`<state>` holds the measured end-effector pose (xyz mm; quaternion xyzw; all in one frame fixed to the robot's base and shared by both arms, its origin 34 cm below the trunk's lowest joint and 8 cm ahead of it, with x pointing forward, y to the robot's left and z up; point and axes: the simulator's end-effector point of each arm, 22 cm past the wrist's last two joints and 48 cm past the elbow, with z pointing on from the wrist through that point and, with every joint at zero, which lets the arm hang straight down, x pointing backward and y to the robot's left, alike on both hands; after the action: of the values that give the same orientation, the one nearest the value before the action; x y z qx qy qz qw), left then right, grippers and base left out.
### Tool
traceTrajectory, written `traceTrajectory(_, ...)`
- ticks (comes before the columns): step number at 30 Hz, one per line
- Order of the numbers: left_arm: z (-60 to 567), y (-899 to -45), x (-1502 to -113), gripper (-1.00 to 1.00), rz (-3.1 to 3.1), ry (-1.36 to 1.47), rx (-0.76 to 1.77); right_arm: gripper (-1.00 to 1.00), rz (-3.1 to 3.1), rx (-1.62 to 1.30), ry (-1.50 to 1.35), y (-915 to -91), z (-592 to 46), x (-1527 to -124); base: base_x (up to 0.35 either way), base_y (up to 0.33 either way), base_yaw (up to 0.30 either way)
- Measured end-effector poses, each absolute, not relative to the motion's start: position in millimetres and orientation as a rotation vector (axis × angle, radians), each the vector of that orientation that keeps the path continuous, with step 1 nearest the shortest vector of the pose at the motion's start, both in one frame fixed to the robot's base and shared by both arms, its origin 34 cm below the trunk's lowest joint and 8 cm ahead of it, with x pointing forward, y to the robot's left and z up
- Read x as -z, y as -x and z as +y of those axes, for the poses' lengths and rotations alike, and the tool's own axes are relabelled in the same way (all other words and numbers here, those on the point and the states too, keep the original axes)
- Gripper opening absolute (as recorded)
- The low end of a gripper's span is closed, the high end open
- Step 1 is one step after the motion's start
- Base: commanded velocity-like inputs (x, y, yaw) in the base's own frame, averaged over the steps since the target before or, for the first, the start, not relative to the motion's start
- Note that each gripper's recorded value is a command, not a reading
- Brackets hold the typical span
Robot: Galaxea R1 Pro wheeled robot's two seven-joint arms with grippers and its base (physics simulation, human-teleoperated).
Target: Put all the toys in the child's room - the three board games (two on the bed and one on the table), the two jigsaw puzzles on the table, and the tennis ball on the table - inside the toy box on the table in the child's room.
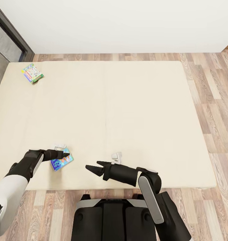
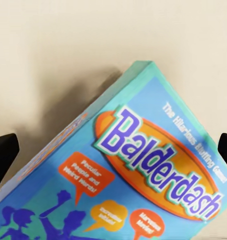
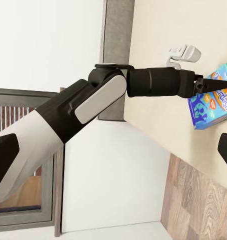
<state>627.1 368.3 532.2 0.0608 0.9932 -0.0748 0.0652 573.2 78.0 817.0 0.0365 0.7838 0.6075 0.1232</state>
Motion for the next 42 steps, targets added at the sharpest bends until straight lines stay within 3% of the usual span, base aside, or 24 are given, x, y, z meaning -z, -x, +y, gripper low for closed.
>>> traceTrajectory(42,368.4,-624.7,-528.5,1.00,3.002,-0.174,0.230,1.00,2.280,-1.762,-0.116,-574.1,77.4,-812.2,-0.010,0.000,0.000)
